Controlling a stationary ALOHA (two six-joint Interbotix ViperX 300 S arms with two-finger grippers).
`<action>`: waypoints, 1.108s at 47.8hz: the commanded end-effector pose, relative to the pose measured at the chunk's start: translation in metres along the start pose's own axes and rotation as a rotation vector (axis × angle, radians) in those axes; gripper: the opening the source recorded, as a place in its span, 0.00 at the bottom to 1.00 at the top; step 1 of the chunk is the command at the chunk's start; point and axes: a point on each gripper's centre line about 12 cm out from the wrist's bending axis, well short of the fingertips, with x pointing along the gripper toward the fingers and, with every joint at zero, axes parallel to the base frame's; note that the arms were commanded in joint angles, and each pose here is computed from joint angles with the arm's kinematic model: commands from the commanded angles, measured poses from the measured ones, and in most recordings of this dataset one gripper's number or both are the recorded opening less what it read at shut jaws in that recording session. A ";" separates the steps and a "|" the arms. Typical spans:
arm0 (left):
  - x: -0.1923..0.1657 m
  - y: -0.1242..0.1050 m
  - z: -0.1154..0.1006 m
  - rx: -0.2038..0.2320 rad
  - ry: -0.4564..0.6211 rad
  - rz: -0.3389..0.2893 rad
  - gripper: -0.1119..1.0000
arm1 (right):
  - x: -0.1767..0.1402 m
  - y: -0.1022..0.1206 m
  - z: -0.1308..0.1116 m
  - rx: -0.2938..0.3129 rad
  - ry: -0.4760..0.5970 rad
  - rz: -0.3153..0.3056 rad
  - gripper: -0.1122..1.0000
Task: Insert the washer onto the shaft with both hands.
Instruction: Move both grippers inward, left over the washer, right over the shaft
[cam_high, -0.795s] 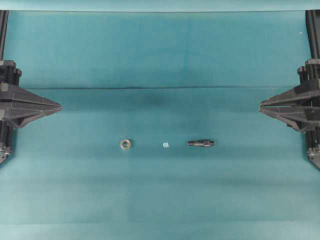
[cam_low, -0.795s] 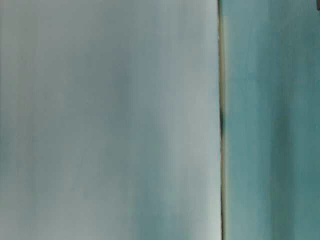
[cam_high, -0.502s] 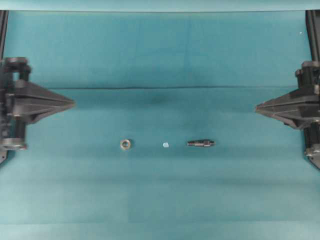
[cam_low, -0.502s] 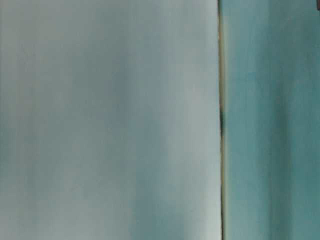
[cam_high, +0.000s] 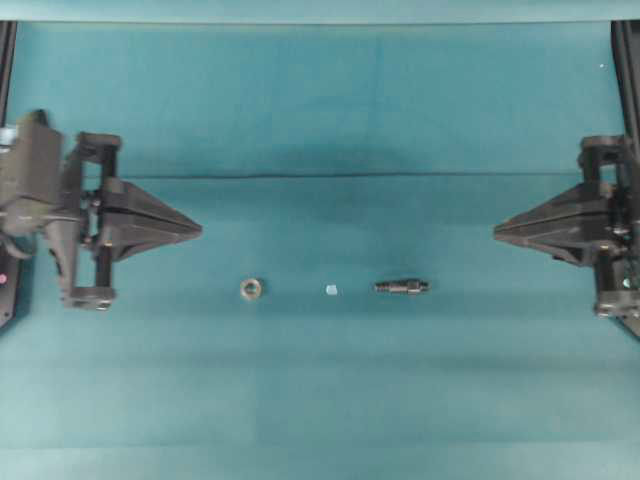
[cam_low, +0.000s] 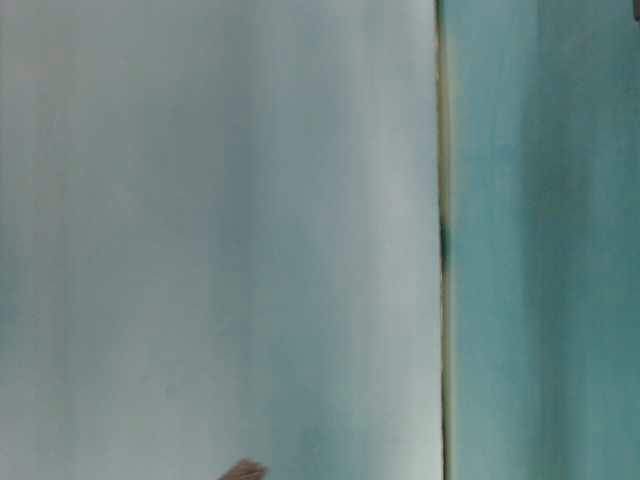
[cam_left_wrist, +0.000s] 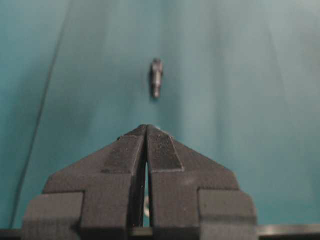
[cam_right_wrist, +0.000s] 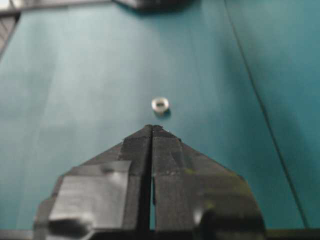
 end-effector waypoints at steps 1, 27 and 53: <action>0.007 -0.001 0.007 0.001 0.040 -0.001 0.12 | 0.010 -0.001 0.009 0.018 0.027 -0.011 0.01; 0.062 -0.004 0.000 -0.032 0.412 0.015 0.12 | 0.095 -0.004 -0.012 0.047 0.480 -0.064 0.01; 0.092 -0.013 -0.037 -0.014 0.550 -0.001 0.12 | 0.115 0.005 -0.033 -0.077 0.773 -0.033 0.01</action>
